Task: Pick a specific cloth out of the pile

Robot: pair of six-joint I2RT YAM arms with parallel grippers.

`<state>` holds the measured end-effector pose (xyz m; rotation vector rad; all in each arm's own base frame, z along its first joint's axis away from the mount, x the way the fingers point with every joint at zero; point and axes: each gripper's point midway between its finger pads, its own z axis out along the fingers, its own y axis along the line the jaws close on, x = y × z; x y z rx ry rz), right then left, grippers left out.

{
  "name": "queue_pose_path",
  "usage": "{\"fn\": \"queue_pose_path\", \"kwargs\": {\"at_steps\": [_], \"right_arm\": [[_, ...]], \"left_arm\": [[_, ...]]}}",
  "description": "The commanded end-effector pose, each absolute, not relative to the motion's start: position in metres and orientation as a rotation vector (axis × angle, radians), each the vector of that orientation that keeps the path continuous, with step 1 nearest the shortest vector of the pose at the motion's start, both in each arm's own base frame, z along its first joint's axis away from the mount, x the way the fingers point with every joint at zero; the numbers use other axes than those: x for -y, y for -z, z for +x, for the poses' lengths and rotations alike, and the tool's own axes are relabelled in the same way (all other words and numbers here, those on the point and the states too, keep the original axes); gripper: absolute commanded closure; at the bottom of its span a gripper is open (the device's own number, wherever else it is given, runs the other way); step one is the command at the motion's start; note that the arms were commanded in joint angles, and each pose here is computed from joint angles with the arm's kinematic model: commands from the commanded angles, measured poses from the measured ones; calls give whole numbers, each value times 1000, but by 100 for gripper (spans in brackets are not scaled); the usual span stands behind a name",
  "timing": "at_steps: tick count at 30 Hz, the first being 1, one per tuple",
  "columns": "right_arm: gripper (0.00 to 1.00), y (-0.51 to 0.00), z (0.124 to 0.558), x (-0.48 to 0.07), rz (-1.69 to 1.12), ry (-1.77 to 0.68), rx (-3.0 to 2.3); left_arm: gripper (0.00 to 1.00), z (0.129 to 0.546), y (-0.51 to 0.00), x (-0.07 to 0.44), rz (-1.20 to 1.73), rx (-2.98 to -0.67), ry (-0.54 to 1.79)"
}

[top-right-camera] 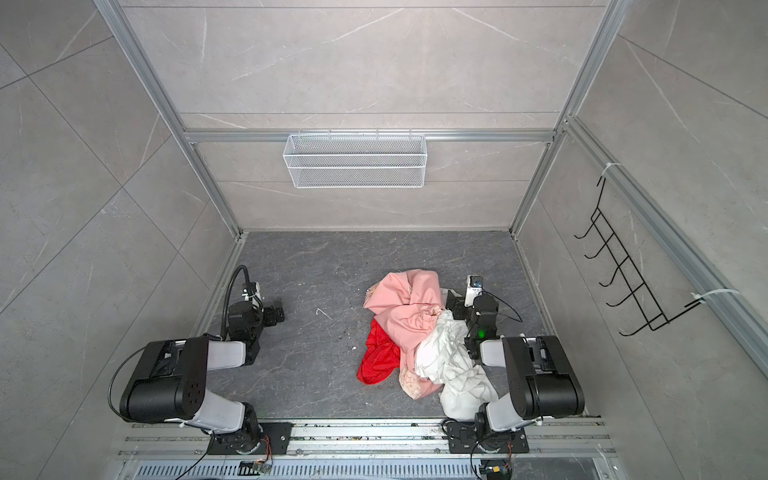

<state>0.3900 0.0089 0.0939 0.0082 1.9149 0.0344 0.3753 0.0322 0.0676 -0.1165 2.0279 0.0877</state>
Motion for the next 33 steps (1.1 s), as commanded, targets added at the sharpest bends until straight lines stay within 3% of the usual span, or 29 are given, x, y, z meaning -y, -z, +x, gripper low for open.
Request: {"fn": "queue_pose_path", "kwargs": {"at_steps": [1, 20, 33], "right_arm": [[0, -93, 391, -10, 9, -53, -1919], [0, -99, 390, -11, -1, -54, -1907], [0, -169, 389, 0, 76, -12, -1907]], "left_arm": [[0, 385, -86, -33, -123, -1961, -69], [0, 385, -86, -31, -117, -1958, -77], [0, 391, -131, -12, -38, -2028, -134]]}}
